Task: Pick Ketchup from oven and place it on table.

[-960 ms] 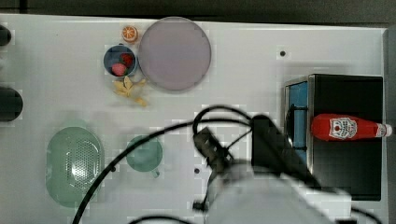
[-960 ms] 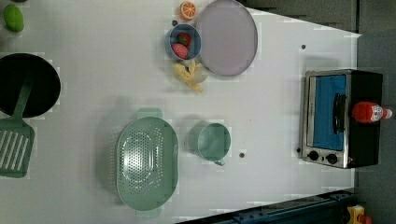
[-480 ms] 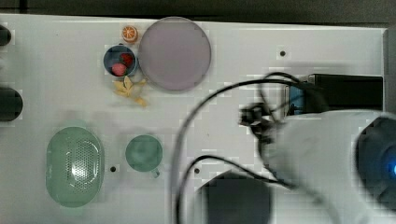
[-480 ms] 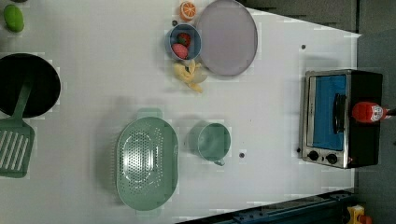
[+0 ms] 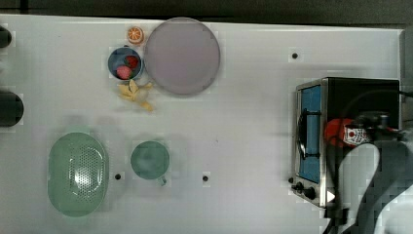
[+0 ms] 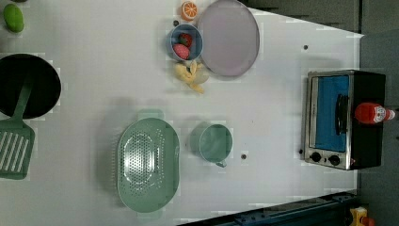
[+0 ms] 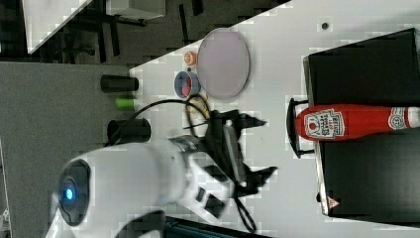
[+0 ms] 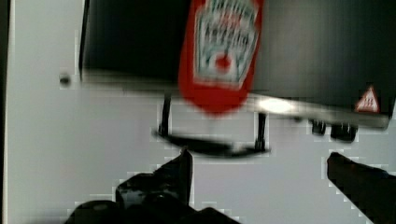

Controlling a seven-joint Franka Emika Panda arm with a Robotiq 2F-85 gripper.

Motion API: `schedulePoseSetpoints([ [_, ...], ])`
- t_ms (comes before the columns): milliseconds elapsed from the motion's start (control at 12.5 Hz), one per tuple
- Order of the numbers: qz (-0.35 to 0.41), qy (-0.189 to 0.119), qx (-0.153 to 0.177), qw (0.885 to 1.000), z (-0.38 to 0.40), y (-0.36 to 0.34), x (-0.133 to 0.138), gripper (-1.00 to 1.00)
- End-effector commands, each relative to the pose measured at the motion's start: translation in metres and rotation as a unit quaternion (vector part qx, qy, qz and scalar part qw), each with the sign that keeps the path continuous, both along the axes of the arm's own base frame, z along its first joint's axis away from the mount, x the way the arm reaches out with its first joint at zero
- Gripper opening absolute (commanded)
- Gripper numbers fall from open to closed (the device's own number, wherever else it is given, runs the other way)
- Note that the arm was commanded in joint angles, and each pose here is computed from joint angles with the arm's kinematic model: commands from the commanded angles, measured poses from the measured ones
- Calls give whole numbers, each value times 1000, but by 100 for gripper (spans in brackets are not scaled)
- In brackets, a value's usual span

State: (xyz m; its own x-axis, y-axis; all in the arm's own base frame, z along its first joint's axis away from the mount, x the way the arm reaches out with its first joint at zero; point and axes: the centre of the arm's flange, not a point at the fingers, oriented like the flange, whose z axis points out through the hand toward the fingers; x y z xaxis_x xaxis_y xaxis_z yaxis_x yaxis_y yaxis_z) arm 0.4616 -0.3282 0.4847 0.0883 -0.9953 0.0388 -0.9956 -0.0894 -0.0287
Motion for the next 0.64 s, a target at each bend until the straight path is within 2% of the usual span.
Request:
schedulePoseSetpoints([
  [80, -9, -5, -36, 999, -14, -20, 22, 100],
  [160, -26, 6, -31, 999, -32, -32, 26, 100],
  [320, -54, 5, -4, 999, -64, -39, 31, 100],
  [480, -55, 4, -22, 998, -87, -45, 39, 100],
  [640, -63, 17, -14, 998, -105, -47, 39, 100],
])
